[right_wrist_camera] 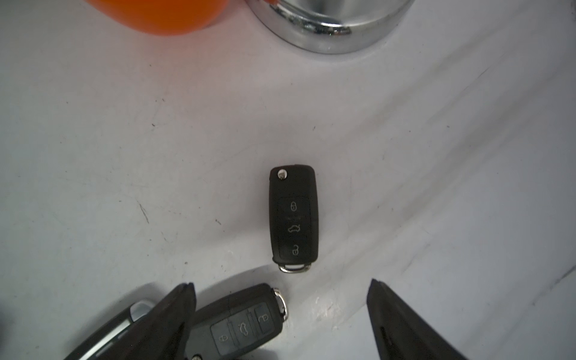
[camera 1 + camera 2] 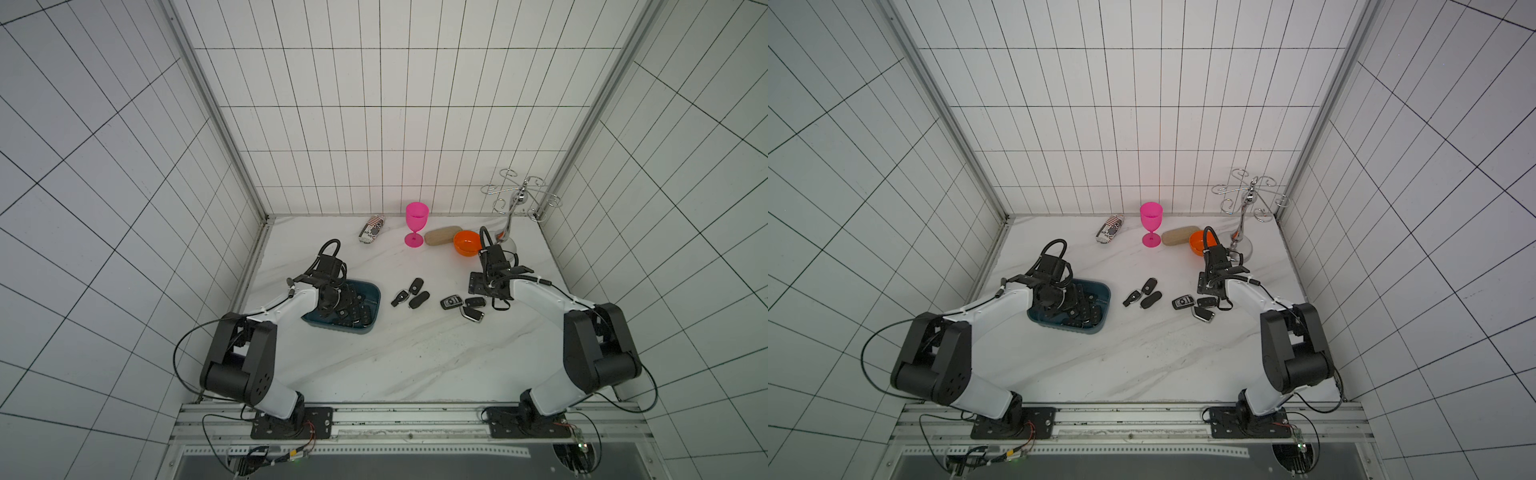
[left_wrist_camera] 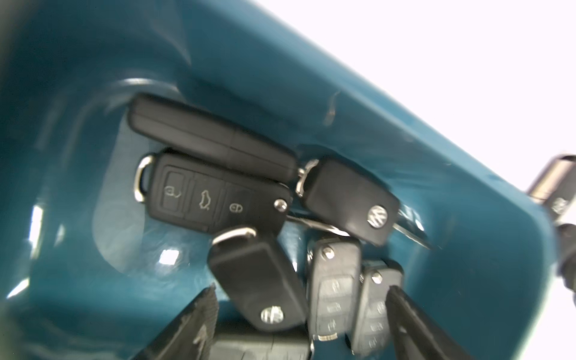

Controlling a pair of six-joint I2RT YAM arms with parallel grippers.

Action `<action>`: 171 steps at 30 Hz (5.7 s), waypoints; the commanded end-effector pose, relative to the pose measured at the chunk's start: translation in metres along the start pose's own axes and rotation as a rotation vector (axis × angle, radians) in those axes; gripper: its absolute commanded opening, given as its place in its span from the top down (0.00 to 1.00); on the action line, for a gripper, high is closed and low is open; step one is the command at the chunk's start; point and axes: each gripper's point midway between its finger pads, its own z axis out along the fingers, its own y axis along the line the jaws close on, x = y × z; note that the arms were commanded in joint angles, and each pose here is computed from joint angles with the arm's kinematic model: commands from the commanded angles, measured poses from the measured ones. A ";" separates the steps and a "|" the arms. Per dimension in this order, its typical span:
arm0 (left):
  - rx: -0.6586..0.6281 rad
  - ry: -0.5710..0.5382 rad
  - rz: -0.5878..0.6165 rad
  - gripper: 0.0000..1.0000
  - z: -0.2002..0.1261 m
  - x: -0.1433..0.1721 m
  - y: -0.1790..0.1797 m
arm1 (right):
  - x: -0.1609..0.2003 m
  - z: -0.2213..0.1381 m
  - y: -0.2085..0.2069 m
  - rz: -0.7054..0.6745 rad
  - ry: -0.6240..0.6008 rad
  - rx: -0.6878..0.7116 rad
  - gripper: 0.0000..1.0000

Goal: Place the car key into the storage box
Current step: Place the car key in the storage box, then pick up the car key from the center of the board.

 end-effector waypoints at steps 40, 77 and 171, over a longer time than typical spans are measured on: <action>0.166 -0.191 0.042 0.16 -0.058 -0.007 -0.025 | 0.027 0.055 -0.007 0.152 0.223 -0.063 0.34; 0.382 -0.128 0.078 0.16 -0.076 -0.007 -0.074 | 0.003 -0.015 -0.001 0.054 0.062 -0.116 0.72; 0.864 0.333 0.278 0.81 -0.057 0.087 -0.250 | 0.094 -0.190 0.152 -0.324 -0.028 -0.558 0.34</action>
